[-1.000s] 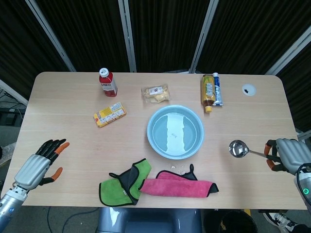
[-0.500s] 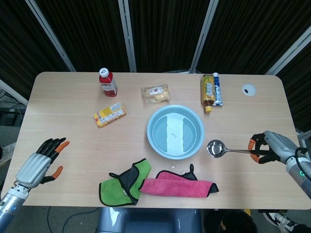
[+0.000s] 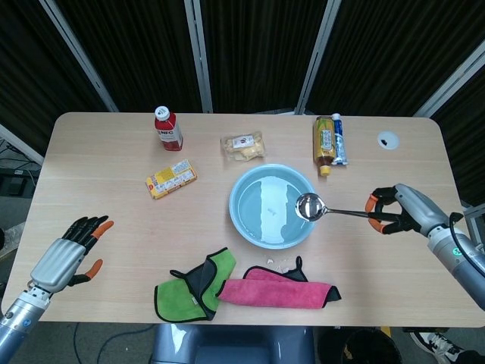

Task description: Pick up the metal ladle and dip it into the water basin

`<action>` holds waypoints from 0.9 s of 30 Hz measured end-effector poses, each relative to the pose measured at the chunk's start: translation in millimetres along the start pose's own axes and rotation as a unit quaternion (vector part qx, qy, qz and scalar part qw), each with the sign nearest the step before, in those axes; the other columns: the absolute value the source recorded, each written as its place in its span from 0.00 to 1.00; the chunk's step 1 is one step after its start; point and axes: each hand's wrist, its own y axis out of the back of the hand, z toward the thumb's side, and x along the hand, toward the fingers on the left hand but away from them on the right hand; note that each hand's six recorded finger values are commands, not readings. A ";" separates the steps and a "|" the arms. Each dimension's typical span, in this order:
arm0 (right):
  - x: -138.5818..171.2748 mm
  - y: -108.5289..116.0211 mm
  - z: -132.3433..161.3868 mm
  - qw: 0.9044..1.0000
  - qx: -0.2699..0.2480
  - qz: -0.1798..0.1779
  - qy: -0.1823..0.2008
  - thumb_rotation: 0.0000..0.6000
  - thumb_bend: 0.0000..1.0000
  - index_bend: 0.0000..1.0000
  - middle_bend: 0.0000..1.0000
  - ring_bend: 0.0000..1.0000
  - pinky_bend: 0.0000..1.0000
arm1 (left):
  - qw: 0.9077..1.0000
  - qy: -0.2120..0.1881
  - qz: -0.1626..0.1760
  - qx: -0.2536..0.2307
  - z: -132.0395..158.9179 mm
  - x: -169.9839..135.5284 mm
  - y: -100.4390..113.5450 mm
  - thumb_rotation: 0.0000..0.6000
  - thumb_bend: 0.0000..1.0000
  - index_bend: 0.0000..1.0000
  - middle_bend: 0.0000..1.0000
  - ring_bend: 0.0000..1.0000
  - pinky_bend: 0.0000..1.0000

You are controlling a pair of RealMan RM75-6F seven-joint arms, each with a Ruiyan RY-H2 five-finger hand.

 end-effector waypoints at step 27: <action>-39.4 -90.5 5.5 0.999 0.031 -0.016 0.016 1.00 0.32 0.74 0.65 0.35 0.29 | 0.999 -0.020 -0.005 -0.031 -2.3 -4.7 8.1 1.00 0.47 0.00 0.00 0.00 0.00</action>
